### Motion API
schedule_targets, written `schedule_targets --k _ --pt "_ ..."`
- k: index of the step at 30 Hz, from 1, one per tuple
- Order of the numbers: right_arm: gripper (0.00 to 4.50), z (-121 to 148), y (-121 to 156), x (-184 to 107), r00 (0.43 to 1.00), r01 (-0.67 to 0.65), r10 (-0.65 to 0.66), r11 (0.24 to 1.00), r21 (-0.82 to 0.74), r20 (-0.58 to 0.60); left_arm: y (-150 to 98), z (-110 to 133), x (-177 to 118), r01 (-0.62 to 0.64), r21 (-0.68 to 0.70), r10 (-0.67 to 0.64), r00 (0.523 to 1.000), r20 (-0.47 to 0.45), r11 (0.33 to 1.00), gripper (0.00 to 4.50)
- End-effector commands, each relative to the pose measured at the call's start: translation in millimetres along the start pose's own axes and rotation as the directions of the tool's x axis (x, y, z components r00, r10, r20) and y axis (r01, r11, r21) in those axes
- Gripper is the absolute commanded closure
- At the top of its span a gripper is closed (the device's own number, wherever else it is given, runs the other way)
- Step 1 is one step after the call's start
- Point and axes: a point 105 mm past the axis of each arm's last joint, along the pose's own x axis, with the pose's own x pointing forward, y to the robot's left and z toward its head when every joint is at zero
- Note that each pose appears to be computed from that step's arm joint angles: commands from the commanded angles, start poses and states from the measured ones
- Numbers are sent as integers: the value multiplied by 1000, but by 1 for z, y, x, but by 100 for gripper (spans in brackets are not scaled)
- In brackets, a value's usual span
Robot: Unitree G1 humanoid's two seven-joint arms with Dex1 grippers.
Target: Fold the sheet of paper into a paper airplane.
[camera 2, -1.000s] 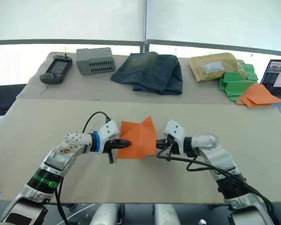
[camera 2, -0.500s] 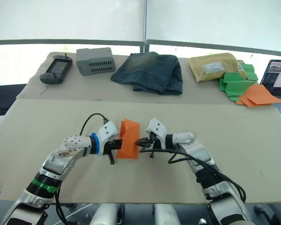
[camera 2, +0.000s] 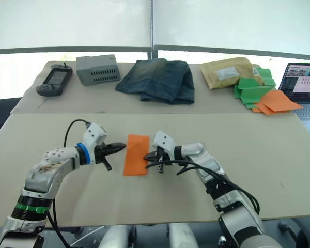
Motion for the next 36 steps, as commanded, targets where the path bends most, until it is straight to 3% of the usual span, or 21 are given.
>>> schedule_targets --k 1,3,6,10,12,22,36 --pt "449 -27 9 5 994 -24 27 999 31 -108 -6 35 1 46 39 -51 988 143 998 450" --pt "449 -29 11 3 992 -26 29 999 30 -120 -19 44 8 116 41 -121 977 176 992 450" --pt "449 -28 12 1 993 -13 16 999 35 -113 -32 36 19 177 59 -183 975 125 982 450" --pt "449 -18 14 -6 997 5 -3 1000 21 -74 -26 -13 25 170 70 -164 983 -86 983 450" --pt "449 -13 15 -10 998 11 -10 1000 12 -55 -20 -26 24 161 71 -150 980 -133 984 450" --pt "449 -4 17 -14 999 23 -23 1000 4 -27 -28 -37 29 233 64 -222 963 -152 970 450" --pt "449 -2 -30 -8 987 157 -157 988 -14 -26 -29 -49 18 244 89 -220 952 -213 966 450"
